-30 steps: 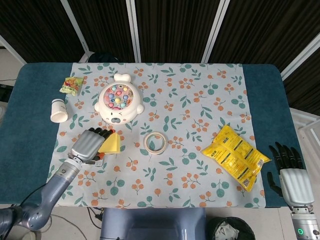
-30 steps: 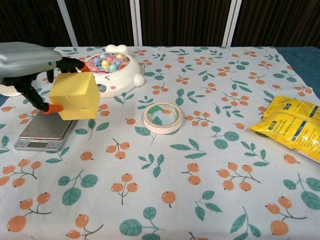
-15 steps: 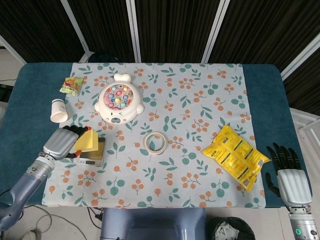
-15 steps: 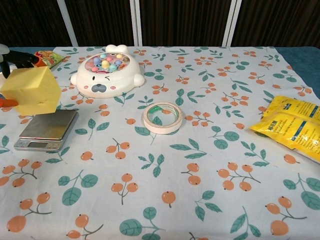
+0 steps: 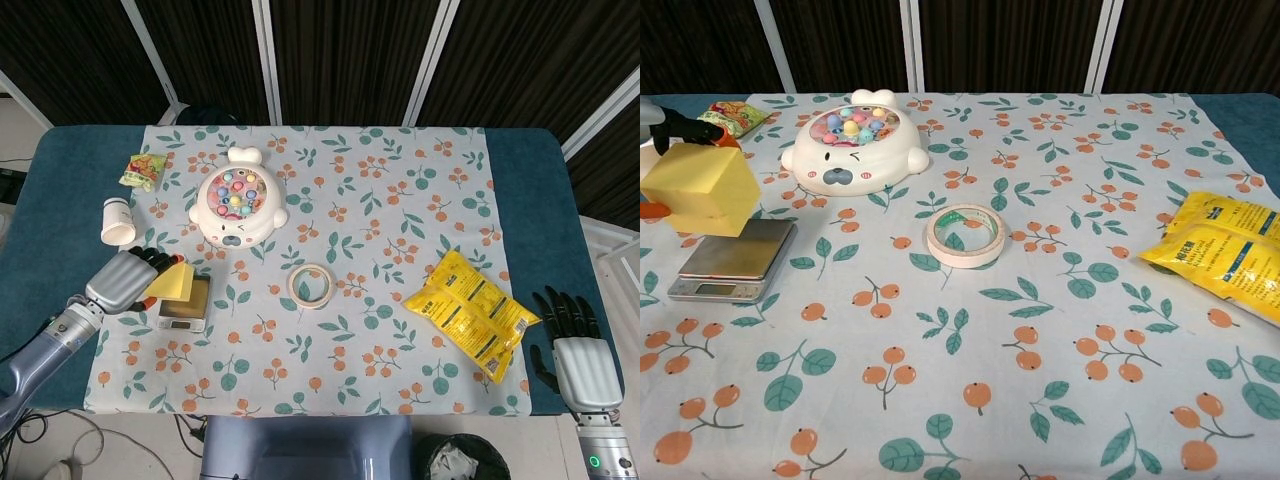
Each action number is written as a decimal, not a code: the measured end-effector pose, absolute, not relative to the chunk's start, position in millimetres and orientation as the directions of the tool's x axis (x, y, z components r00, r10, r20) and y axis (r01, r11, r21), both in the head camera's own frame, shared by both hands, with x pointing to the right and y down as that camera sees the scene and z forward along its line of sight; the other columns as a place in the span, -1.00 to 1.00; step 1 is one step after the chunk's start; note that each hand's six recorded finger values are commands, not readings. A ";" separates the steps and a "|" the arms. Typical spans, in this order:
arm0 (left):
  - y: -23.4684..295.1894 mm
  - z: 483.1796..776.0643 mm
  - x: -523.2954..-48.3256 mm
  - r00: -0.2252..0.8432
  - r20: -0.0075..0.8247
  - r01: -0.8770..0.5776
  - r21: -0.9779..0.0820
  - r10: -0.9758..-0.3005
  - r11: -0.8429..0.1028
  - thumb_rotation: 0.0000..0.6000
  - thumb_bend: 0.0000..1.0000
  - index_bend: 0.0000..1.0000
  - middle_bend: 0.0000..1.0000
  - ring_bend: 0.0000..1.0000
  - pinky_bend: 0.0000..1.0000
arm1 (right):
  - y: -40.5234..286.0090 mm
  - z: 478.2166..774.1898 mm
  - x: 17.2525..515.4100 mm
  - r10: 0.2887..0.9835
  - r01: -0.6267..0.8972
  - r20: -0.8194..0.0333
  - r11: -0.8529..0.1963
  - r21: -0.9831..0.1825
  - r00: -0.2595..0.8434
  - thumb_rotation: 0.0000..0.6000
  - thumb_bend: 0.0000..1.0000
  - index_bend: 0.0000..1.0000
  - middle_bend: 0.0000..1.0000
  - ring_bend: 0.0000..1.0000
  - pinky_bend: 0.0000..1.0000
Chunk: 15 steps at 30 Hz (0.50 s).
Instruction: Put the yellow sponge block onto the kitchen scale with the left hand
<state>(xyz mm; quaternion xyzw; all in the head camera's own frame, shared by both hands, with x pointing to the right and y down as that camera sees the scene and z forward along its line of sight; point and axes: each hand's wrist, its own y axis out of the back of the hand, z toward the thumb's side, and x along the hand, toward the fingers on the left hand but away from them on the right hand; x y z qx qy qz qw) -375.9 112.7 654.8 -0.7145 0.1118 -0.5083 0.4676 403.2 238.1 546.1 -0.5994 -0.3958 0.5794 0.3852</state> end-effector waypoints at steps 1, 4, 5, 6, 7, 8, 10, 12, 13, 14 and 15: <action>113.7 656.0 -376.1 0.461 0.623 0.308 -0.780 -0.632 -0.544 1.00 -0.46 -0.61 -0.35 -0.53 -0.28 | 238.2 546.2 403.1 0.921 0.028 -0.390 -0.390 -0.920 0.015 1.00 0.12 -1.00 -0.95 -0.99 -1.00; 116.9 659.1 -376.2 0.466 0.628 0.284 -0.774 -0.624 -0.567 1.00 -0.46 -0.61 -0.35 -0.53 -0.28 | 238.2 546.2 403.1 0.921 0.027 -0.390 -0.390 -0.920 0.014 1.00 0.12 -1.00 -0.95 -0.99 -1.00; 118.0 660.1 -376.4 0.466 0.631 0.278 -0.770 -0.620 -0.575 1.00 -0.46 -0.61 -0.35 -0.53 -0.28 | 238.1 546.1 403.2 0.921 0.027 -0.389 -0.390 -0.921 0.014 1.00 0.12 -1.00 -0.95 -0.99 -1.00; 119.1 661.3 -376.8 0.466 0.635 0.272 -0.766 -0.616 -0.583 1.00 -0.46 -0.61 -0.35 -0.53 -0.28 | 238.0 546.0 403.4 0.921 0.026 -0.388 -0.389 -0.921 0.013 1.00 0.12 -1.00 -0.95 -0.99 -1.00; 120.0 662.4 -377.2 0.466 0.639 0.268 -0.761 -0.612 -0.591 1.00 -0.46 -0.61 -0.35 -0.53 -0.28 | 238.1 546.1 403.3 0.921 0.026 -0.388 -0.389 -0.921 0.012 1.00 0.12 -1.00 -0.95 -0.99 -1.00; 120.9 663.9 -377.6 0.466 0.645 0.263 -0.755 -0.606 -0.601 1.00 -0.46 -0.61 -0.35 -0.53 -0.28 | 238.2 546.2 403.2 0.921 0.025 -0.389 -0.389 -0.921 0.012 1.00 0.12 -1.00 -0.95 -0.99 -1.00; 121.9 665.7 -377.6 0.468 0.651 0.252 -0.747 -0.598 -0.615 1.00 -0.47 -0.61 -0.36 -0.53 -0.28 | 238.4 546.8 402.8 0.921 0.024 -0.390 -0.391 -0.920 0.013 1.00 0.12 -1.00 -0.95 -0.99 -1.00; 122.5 666.6 -377.1 0.468 0.654 0.240 -0.741 -0.594 -0.627 1.00 -0.48 -0.61 -0.36 -0.53 -0.28 | 238.6 547.2 402.4 0.920 0.023 -0.391 -0.391 -0.920 0.014 1.00 0.12 -1.00 -0.95 -0.99 -1.00; 122.9 667.2 -376.8 0.468 0.657 0.234 -0.737 -0.591 -0.634 1.00 -0.48 -0.61 -0.36 -0.53 -0.28 | 238.6 547.3 402.2 0.920 0.022 -0.391 -0.391 -0.920 0.015 1.00 0.12 -1.00 -0.95 -0.99 -1.00; 122.9 667.7 -376.9 0.467 0.660 0.233 -0.734 -0.589 -0.638 1.00 -0.48 -0.61 -0.36 -0.53 -0.28 | 238.6 547.4 402.1 0.920 0.022 -0.391 -0.392 -0.920 0.015 1.00 0.12 -1.00 -0.95 -0.99 -1.00; 122.7 668.1 -377.0 0.465 0.661 0.235 -0.733 -0.588 -0.639 1.00 -0.48 -0.61 -0.36 -0.53 -0.28 | 238.6 547.5 402.1 0.920 0.022 -0.392 -0.392 -0.920 0.015 1.00 0.12 -1.00 -0.95 -0.99 -1.00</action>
